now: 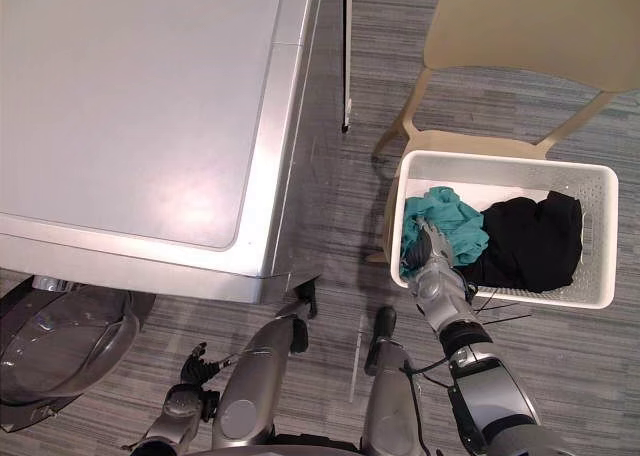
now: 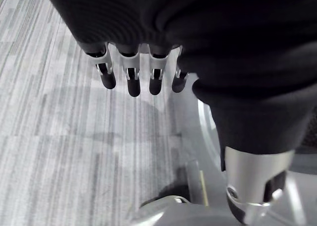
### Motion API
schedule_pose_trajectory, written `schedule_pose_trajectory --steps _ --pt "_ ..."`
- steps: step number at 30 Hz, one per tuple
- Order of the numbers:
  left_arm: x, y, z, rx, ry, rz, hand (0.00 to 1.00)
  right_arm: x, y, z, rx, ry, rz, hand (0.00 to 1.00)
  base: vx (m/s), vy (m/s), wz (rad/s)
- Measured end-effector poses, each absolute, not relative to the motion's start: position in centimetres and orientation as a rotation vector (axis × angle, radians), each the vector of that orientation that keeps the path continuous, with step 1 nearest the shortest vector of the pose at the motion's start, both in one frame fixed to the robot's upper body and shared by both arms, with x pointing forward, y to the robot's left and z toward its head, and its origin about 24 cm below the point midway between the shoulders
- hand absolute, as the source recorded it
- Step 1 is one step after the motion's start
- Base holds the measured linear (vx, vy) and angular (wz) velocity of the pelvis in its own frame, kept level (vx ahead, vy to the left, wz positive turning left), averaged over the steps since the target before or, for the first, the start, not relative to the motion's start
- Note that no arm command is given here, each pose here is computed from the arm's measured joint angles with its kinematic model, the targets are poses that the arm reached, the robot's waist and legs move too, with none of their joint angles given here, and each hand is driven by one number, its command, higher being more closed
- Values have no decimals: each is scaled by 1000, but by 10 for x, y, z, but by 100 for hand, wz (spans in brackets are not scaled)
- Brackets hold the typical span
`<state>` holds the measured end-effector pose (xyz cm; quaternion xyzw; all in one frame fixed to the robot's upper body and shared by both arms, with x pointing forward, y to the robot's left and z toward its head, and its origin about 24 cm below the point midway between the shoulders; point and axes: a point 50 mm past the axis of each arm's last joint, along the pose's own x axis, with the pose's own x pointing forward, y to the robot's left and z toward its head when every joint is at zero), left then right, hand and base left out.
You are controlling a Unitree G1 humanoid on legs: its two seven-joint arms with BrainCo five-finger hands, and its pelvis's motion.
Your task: Pick up the laundry basket with both hands and put the clothes into the washing machine.
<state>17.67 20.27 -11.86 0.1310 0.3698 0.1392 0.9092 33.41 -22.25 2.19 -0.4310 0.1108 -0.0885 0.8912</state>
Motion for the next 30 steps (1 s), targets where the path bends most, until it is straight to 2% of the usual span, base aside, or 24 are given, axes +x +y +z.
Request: schedule_pose_trajectory --steps 7,17,21,25,30 --pt "180 200 -116 251 743 289 0 332 -220 32 -665 185 -254 100 109 -27 5" --pt "182 200 -115 254 750 271 0 313 -220 77 -426 -64 -368 100 127 -41 2" --pt "173 206 -119 264 787 262 0 296 -212 94 -344 -182 -386 100 67 -21 -6" --pt "156 213 -126 276 841 276 0 274 -205 90 -275 -207 -375 100 99 -9 -14" --pt "132 220 -134 262 905 318 0 253 -185 99 -100 -300 -276 100 91 35 -20"
